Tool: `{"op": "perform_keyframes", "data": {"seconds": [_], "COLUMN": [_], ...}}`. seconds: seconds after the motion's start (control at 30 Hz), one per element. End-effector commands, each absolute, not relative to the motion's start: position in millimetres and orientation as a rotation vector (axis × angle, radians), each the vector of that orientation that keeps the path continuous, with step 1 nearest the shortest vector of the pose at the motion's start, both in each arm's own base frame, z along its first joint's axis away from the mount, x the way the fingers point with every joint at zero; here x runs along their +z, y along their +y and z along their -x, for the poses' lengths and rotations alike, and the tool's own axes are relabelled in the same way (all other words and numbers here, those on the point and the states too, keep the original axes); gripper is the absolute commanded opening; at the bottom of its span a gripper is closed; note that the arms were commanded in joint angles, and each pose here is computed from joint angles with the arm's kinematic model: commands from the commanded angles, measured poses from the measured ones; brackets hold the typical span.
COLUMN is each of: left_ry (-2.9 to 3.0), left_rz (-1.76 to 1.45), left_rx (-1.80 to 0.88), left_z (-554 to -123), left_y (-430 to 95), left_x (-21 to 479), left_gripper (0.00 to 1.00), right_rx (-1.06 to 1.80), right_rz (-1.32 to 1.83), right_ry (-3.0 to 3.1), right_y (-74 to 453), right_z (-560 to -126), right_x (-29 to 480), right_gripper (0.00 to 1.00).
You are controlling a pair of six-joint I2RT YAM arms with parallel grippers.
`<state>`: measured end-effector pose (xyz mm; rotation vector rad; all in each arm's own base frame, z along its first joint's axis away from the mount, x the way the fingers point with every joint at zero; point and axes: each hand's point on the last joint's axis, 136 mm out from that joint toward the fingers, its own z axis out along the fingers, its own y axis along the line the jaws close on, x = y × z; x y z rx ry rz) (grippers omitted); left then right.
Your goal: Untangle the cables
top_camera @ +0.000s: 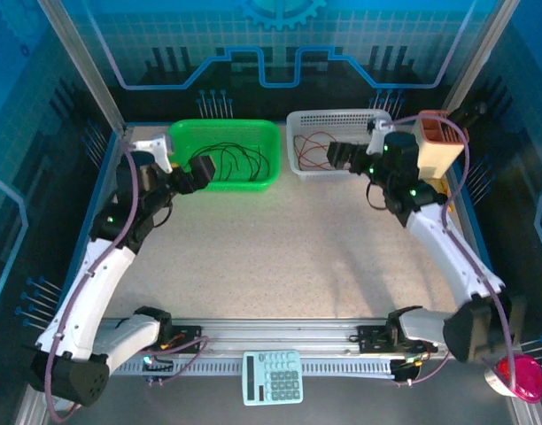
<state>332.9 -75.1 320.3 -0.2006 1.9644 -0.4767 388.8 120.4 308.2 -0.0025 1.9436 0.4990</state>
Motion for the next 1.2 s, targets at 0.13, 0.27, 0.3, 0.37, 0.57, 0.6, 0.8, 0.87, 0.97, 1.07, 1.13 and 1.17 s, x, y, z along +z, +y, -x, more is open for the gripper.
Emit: {"op": "perform_keyframes", "data": {"seconds": [0.13, 0.27, 0.3, 0.37, 0.57, 0.6, 0.8, 0.87, 0.97, 1.07, 1.13, 1.17], "left_ry": [1.802, 1.84, 1.845, 1.849, 1.826, 1.815, 1.791, 1.802, 1.816, 1.844, 1.868, 1.875], "left_rz": [0.162, 0.103, 0.108, 0.116, 0.124, 0.122, 0.097, 0.086, 0.062, 0.047, 0.058, 0.066], "left_rx": [-0.049, 0.11, 0.139, 0.154, 0.122, 0.125, 0.117, 0.08, 0.055, 0.026, 0.015, 0.005], "left_z": [-336, -340, -339, -341, -366, -369, -380, -384, -388, -392, -394, -395], "left_y": [-24, -12, -8, -4, -9, -10, -4, -5, -7, -10, -8, -6], "left_x": [274, 221, 211, 190, 141, 138, 124, 116, 103, 100, 97, 97], "left_gripper": [0.99, 0.99, 0.99, 0.99, 0.99, 0.99, 0.99, 0.99, 0.99, 0.99, 0.99, 0.99], "right_rx": [0.183, -0.015, -0.048, -0.129, -0.257, -0.269, -0.189, -0.158, -0.112, -0.075, -0.04, -0.024], "right_rz": [-0.094, -0.082, -0.088, -0.127, -0.028, -0.007, 0.018, 0.029, 0.091, 0.139, 0.178, 0.163], "right_ry": [1.966, 2.029, 2.022, 1.979, 1.954, 1.96, 1.849, 1.828, 1.794, 1.786, 1.851, 1.907], "right_y": [66, 41, 37, 22, 13, 14, 13, 14, 23, 32, 37, 34], "right_z": [-348, -338, -337, -336, -360, -363, -373, -378, -378, -383, -394, -399], "right_x": [234, 178, 170, 158, 148, 143, 130, 124, 106, 110, 103, 97], "right_gripper": [1.0, 1.0, 1.0, 1.0, 1.0, 1.0, 1.0, 1.0, 1.0, 1.0, 1.0, 1.0]}}
